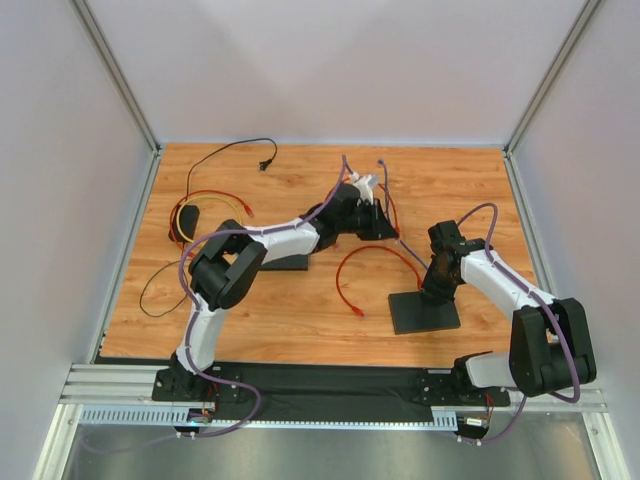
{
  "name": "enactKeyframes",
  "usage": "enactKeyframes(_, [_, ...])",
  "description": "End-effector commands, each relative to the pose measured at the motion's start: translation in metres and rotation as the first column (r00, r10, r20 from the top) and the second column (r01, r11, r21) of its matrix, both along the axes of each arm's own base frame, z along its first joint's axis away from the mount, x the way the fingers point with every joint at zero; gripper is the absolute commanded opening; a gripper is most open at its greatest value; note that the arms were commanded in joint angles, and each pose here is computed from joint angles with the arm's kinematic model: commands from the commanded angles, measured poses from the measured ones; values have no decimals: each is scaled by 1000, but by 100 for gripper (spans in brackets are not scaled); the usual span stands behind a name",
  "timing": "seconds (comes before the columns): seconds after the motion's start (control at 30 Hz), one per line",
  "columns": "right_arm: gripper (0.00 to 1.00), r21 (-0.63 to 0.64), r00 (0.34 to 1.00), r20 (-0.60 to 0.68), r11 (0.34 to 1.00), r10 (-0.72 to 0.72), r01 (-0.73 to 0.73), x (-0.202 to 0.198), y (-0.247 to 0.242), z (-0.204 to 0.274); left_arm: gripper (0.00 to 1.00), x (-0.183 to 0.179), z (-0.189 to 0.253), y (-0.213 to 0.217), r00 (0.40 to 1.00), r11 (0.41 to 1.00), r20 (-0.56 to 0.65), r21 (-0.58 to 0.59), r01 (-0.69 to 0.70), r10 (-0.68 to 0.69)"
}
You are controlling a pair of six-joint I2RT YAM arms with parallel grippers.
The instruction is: Pull the plug from the switch port
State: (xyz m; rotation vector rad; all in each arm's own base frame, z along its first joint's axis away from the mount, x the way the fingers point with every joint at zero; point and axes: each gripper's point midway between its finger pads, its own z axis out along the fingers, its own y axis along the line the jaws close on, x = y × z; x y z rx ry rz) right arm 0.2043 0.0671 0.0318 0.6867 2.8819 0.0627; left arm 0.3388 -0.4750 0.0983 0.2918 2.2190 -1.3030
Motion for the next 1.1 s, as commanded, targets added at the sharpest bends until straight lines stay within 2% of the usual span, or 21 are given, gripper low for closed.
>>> enactKeyframes(0.0, [23, -6, 998, -56, 1000, 8, -9, -12, -2, -27, 0, 37, 37, 30, 1000, 999, 28, 50, -1, 0])
enactKeyframes(0.07, [23, -4, 999, -52, 1000, 16, -16, -12, -1, -26, 0, 55, 44, 38, 999, 999, 24, 49, -22, 21])
enactKeyframes(0.23, [24, -1, 999, -46, 1000, 21, -21, -10, 0, -22, 2, 86, 14, 71, 998, 990, -37, 131, -47, 52])
enactKeyframes(0.33, [24, -5, 999, -42, 1000, 25, -25, -8, -1, -20, 9, 93, -3, 85, 997, 980, -29, 188, -58, 65])
enactKeyframes(0.43, [24, -7, 999, -43, 1000, 23, -24, -7, -1, -19, 21, 93, -14, 96, 997, 966, -11, 249, -67, 72])
enactKeyframes(0.47, [24, -5, 999, -41, 1000, 26, -27, -6, 0, -18, 29, 92, -16, 98, 997, 964, -11, 258, -68, 73])
enactKeyframes(0.57, [24, -11, 999, -37, 1000, 28, -29, -5, -1, -16, 42, 93, -18, 107, 995, 952, 0, 291, -98, 102])
enactKeyframes(0.73, [24, -27, 999, -33, 999, 27, -28, -6, -5, -14, 47, 94, -5, 134, 984, 904, 77, 388, -177, 159])
enactKeyframes(0.8, [24, -34, 999, -29, 999, 23, -24, -7, -6, -13, 47, 90, 18, 134, 981, 920, 119, 345, -186, 154])
enactKeyframes(0.83, [24, -38, 1000, -24, 999, 19, -20, -8, -7, -12, 47, 81, 11, 136, 984, 925, 103, 339, -171, 145])
enactKeyframes(0.87, [24, -43, 1000, -20, 999, 12, -12, -7, -8, -10, 47, 81, 22, 129, 982, 943, 121, 284, -176, 147])
enactKeyframes(0.9, [24, -47, 1000, -12, 999, 6, -7, -6, -10, -8, 46, 70, 32, 119, 986, 961, 124, 239, -138, 110])
enactKeyframes(0.93, [24, -46, 1000, -8, 999, -8, 7, -5, -12, -5, 46, 60, 22, 116, 990, 967, 106, 228, -116, 94])
enactKeyframes(0.97, [24, -43, 1000, -4, 999, -17, 16, -4, -13, -2, 45, 60, 33, 105, 986, 980, 146, 167, -109, 84])
enactKeyframes(1.07, [24, -39, 998, 15, 998, -53, 54, 1, -19, 8, 44, 31, 35, 70, 987, 997, 159, 76, 16, -28])
